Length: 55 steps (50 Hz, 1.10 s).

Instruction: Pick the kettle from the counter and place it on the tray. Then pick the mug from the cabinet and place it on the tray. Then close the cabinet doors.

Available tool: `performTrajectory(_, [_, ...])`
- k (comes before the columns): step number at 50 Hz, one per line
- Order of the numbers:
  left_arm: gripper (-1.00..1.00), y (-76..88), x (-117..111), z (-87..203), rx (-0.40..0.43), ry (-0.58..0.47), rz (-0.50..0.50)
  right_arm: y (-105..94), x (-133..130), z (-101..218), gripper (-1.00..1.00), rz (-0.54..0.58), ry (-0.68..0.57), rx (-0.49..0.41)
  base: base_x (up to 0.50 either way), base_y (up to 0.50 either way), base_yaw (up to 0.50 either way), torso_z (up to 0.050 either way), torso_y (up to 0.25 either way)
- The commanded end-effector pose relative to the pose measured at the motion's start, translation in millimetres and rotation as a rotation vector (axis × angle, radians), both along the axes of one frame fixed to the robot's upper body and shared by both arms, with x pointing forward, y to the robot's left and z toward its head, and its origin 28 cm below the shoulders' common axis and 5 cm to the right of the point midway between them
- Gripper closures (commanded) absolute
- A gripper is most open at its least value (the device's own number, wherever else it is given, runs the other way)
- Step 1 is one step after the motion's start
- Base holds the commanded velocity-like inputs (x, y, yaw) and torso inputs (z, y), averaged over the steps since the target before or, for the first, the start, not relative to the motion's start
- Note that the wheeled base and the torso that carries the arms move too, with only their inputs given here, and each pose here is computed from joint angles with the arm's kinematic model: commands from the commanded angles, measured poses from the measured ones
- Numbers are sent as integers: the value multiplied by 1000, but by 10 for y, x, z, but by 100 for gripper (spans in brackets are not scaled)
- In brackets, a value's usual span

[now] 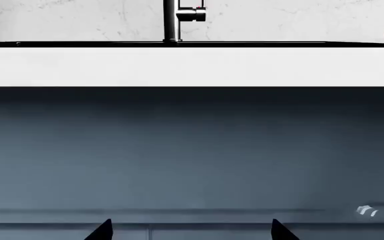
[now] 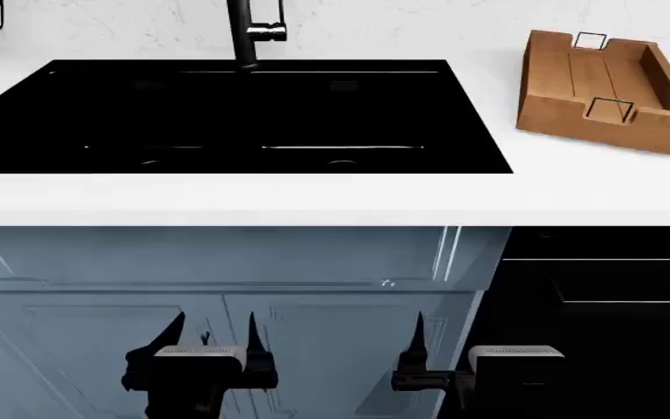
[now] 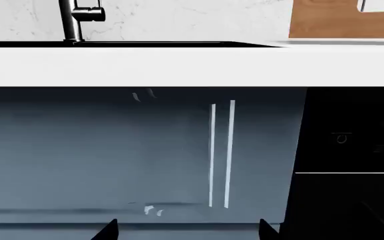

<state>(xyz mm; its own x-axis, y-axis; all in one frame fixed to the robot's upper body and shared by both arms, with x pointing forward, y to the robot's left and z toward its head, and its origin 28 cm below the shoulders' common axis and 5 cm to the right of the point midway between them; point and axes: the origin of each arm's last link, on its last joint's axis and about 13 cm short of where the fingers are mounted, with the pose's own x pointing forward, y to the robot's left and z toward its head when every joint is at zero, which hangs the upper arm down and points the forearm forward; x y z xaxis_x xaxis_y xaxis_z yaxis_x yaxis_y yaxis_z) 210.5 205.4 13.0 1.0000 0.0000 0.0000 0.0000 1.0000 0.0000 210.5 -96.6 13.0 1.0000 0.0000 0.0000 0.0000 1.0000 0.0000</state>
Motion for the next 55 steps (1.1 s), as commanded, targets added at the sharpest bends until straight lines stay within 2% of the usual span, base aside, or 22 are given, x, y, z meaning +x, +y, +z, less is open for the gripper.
performTrajectory(1, [-100,1,-1,-4,-3,2,0,4,3,-9,-100,-5,8,1,0,0,0,0,0])
performTrajectory(13, [-100,4,-3,52,-20,-23,-7,9,21,16,-100,-31,34,-11,0,0,0,2,0])
performTrajectory(24, [-100,26,17,190,-41,-41,-5,-6,1,142,-100,-37,9,-6,0,0,0,50,0])
performTrajectory(30, [-100,39,25,397,-47,-74,-9,-18,-30,292,-100,-40,-27,-12,0,0,0,50,0])
performTrajectory(36, [-100,68,43,813,-47,-138,-10,-42,-79,579,-100,-44,-92,-34,0,0,0,50,0])
performTrajectory(44, [-100,91,148,1550,5,-240,0,-95,-133,1012,-100,-53,-151,-64,0,0,0,50,0])
performTrajectory(50, [-100,92,280,2220,36,-324,-3,-123,-185,1296,-100,-46,-208,-79,0,0,0,50,0])
performTrajectory(55, [-100,91,465,2872,16,-362,-8,-155,-222,1431,-100,-56,-226,-100,0,0,0,50,0])
